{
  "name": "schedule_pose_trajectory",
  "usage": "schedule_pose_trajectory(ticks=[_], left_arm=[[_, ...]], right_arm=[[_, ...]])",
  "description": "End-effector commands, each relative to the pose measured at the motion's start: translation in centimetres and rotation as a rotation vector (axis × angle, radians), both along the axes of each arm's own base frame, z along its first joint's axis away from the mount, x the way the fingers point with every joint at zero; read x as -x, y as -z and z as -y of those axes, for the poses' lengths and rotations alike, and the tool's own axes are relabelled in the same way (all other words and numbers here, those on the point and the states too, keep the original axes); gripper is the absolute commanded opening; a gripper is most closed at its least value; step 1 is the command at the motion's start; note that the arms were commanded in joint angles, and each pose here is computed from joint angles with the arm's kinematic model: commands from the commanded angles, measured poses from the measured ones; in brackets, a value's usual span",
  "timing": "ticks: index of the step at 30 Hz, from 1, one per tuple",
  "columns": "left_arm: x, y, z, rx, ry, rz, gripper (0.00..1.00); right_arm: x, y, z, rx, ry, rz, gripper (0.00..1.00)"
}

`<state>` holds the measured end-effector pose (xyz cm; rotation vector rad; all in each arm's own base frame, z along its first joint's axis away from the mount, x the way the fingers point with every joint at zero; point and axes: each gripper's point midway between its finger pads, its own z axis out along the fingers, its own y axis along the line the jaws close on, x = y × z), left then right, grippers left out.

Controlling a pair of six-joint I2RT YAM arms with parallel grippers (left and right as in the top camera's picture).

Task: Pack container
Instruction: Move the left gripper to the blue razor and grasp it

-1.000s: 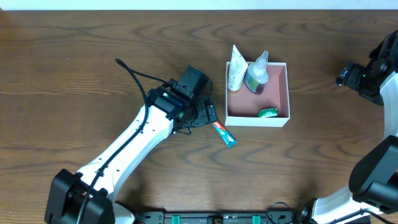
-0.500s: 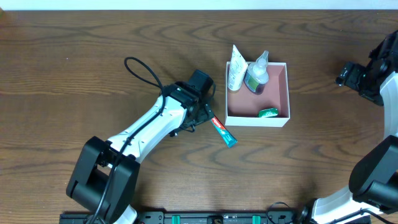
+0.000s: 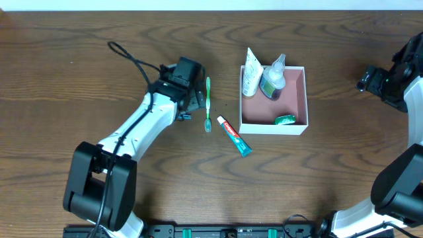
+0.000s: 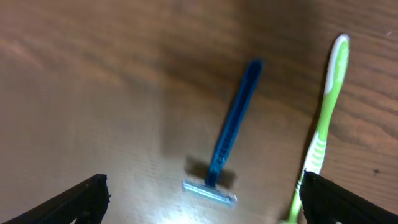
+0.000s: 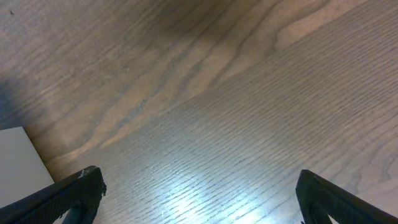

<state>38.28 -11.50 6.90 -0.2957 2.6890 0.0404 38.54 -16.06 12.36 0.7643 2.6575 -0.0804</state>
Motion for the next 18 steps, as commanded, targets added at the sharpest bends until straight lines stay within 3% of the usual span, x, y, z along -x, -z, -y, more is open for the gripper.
schedule_pose_trajectory(ticks=[1,13,18], left_arm=[[-0.3,1.2,-1.1,-0.096,0.115,-0.026,0.98],[-0.8,5.6,-1.5,-0.147,0.184,-0.101,0.98],[-1.1,6.3,-0.5,-0.1,0.201,-0.101,0.99]], right_arm=[[0.1,0.3,0.2,-0.002,0.016,-0.009,0.99],[0.1,0.3,0.2,-0.002,0.016,-0.009,0.99],[0.1,0.3,0.2,-0.002,0.016,-0.009,0.99]])
